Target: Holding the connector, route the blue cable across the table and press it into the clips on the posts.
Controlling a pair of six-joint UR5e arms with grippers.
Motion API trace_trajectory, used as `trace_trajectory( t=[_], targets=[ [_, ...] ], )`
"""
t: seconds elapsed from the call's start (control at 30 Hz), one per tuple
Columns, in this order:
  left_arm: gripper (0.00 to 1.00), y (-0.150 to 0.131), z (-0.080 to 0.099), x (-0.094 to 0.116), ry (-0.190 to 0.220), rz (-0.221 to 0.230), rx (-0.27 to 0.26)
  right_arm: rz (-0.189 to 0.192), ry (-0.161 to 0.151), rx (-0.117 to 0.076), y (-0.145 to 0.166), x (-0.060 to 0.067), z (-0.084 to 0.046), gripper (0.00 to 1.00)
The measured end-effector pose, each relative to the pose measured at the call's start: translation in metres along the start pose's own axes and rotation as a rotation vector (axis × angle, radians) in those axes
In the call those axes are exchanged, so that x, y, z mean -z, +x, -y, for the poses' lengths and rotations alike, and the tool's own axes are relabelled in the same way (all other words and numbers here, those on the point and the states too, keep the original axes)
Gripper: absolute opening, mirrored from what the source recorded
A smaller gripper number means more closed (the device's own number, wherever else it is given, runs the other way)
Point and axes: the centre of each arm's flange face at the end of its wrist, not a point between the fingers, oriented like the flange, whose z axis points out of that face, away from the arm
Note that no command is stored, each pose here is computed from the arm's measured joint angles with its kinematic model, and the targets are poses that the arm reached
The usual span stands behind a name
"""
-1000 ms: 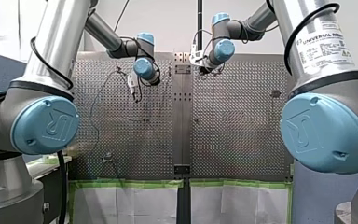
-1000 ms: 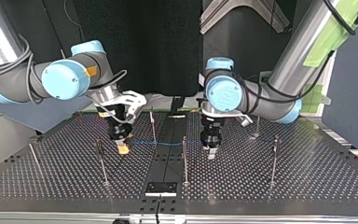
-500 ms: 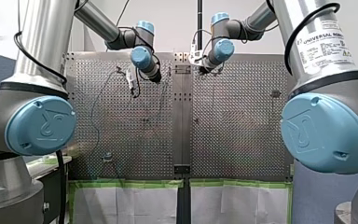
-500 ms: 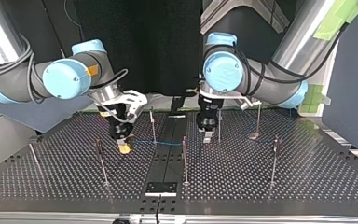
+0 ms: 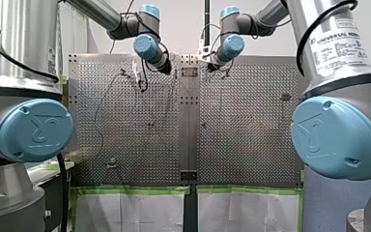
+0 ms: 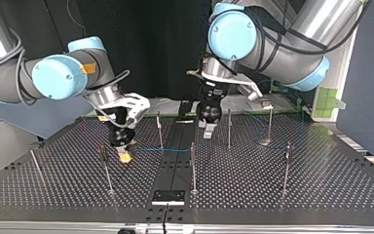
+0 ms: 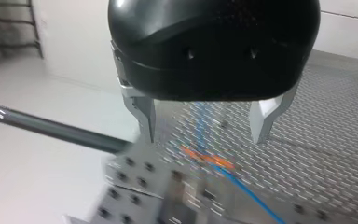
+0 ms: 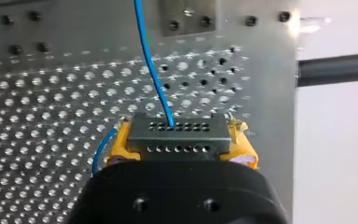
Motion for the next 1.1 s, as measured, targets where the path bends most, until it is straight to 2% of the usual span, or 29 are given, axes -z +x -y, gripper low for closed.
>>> trace_trajectory(
  t=[0.07, 0.17, 0.33, 0.47, 0.6, 0.8, 0.93, 1.1],
  targets=[
    [1.0, -0.013, 0.011, 0.006, 0.019, 0.037, 0.016, -0.002, -0.003, -0.002, 0.002, 0.001, -0.001, 0.0],
    [1.0, -0.024, 0.027, 0.012, 0.059, 0.062, 0.028, -0.002, -0.008, -0.004, 0.003, 0.002, -0.002, 0.0],
    [1.0, -0.023, 0.051, 0.022, 0.117, 0.055, 0.032, 0.003, -0.014, -0.008, 0.003, 0.003, -0.004, 0.0],
    [1.0, -0.015, 0.065, 0.021, 0.144, 0.039, 0.022, 0.004, -0.017, -0.009, 0.004, 0.003, -0.006, 0.0],
    [1.0, -0.009, 0.073, 0.013, 0.145, 0.032, 0.018, 0.004, -0.025, -0.012, 0.006, 0.004, -0.009, 0.0],
    [1.0, -0.003, 0.079, -0.002, 0.118, 0.012, -0.002, 0.005, -0.031, -0.015, 0.008, 0.005, -0.011, 0.0],
    [1.0, 0.0, 0.083, -0.015, 0.09, 0.014, -0.009, 0.007, -0.032, -0.013, 0.007, 0.005, -0.012, 0.0],
    [1.0, 0.0, 0.085, -0.03, 0.078, 0.025, -0.005, 0.007, -0.033, -0.01, 0.007, 0.005, -0.012, 0.0]
  ],
)
